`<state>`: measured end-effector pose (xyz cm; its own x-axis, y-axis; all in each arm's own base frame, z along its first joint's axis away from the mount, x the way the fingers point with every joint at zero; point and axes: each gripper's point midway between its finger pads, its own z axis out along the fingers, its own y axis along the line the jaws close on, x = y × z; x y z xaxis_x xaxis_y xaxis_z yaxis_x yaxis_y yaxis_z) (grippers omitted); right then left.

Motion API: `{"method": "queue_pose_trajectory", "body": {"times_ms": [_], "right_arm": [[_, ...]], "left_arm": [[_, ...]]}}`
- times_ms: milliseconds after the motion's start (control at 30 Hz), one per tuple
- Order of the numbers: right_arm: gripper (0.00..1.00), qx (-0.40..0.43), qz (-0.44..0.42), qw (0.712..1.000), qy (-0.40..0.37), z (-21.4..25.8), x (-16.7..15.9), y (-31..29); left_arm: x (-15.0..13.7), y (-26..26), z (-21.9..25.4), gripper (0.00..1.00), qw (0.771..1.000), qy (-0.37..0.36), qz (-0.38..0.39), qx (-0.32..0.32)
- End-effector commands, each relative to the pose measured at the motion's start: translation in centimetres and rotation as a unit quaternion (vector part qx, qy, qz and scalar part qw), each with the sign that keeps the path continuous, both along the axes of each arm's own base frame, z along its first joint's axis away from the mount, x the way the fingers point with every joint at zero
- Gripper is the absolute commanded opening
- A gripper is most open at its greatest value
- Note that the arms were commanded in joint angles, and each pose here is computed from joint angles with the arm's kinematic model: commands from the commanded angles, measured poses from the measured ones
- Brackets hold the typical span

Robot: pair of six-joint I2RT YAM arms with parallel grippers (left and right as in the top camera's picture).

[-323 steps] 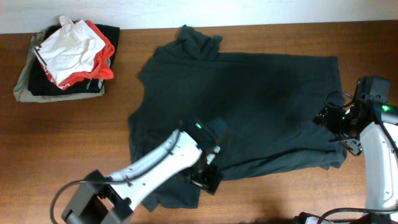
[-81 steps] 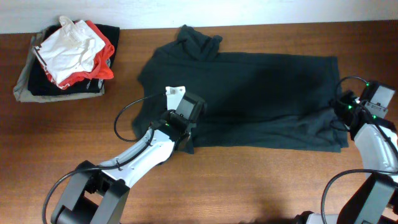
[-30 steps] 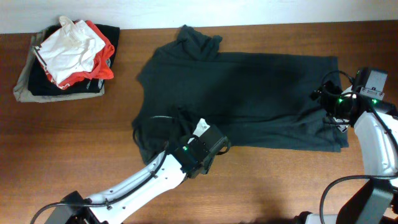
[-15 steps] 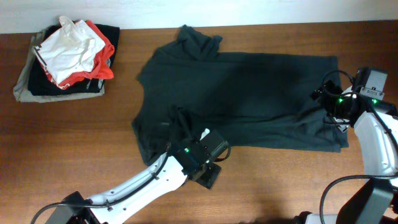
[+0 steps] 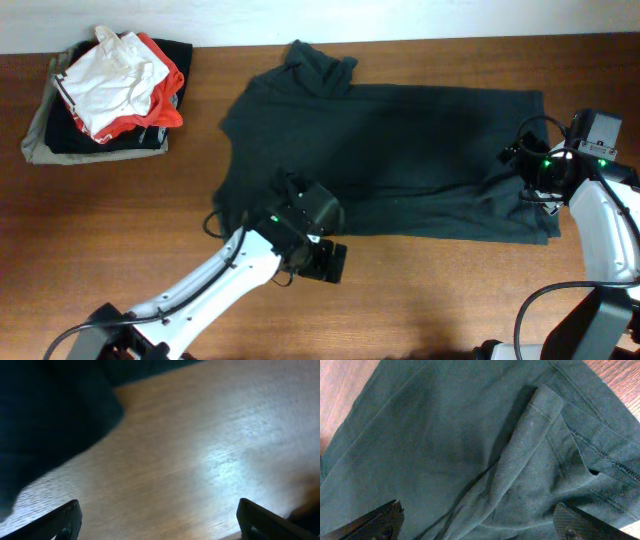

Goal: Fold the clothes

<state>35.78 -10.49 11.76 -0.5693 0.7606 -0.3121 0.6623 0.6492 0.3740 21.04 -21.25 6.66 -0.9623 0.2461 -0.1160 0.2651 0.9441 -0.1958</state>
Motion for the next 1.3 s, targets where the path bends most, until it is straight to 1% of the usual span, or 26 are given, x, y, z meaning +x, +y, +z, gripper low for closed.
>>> {"method": "queue_pose_trajectory", "body": {"times_ms": [0, 200, 333, 400, 500, 567, 800, 900, 1000, 1100, 1267], "right_arm": [[0.99, -0.008, 0.006, 1.000, -0.001, 0.2, 0.3, 0.0], [0.99, -0.008, 0.006, 1.000, -0.001, 0.2, 0.3, 0.0], [0.99, -0.008, 0.007, 1.000, -0.001, 0.2, 0.3, 0.0], [0.99, -0.008, 0.007, 1.000, -0.001, 0.2, 0.3, 0.0], [0.99, -0.008, 0.006, 1.000, -0.001, 0.2, 0.3, 0.0], [0.99, -0.008, 0.006, 1.000, -0.001, 0.2, 0.3, 0.0], [0.99, -0.008, 0.006, 1.000, -0.001, 0.2, 0.3, 0.0], [0.99, -0.008, 0.007, 1.000, -0.001, 0.2, 0.3, 0.0], [0.99, -0.008, 0.007, 1.000, -0.001, 0.2, 0.3, 0.0], [0.99, -0.008, 0.006, 1.000, -0.001, 0.2, 0.3, 0.0], [0.99, -0.008, 0.007, 1.000, -0.001, 0.2, 0.3, 0.0]], "left_arm": [[-0.1, 0.3, -0.4, 0.97, 1.000, 0.012, 0.000, -0.002], [0.9, 0.8, -1.5, 0.98, 1.000, 0.000, 0.007, 0.026], [1.6, 1.4, -4.0, 0.98, 0.999, 0.021, 0.020, 0.044], [1.8, 2.0, -4.3, 0.98, 0.998, 0.038, 0.035, 0.040], [2.5, 2.7, -4.2, 0.98, 0.997, 0.040, 0.054, 0.035], [2.8, 3.1, -4.2, 0.98, 0.998, 0.042, 0.047, 0.030], [4.2, 4.6, -4.0, 0.98, 0.997, 0.035, 0.063, 0.028], [6.0, 5.1, -3.4, 0.98, 0.998, 0.008, 0.060, 0.028], [8.8, 5.8, -2.5, 0.98, 0.996, -0.039, 0.080, 0.029], [10.7, 6.2, -2.1, 0.98, 0.993, -0.067, 0.098, 0.016], [13.7, 9.0, -1.5, 0.98, 0.982, -0.123, 0.137, 0.049]]}}
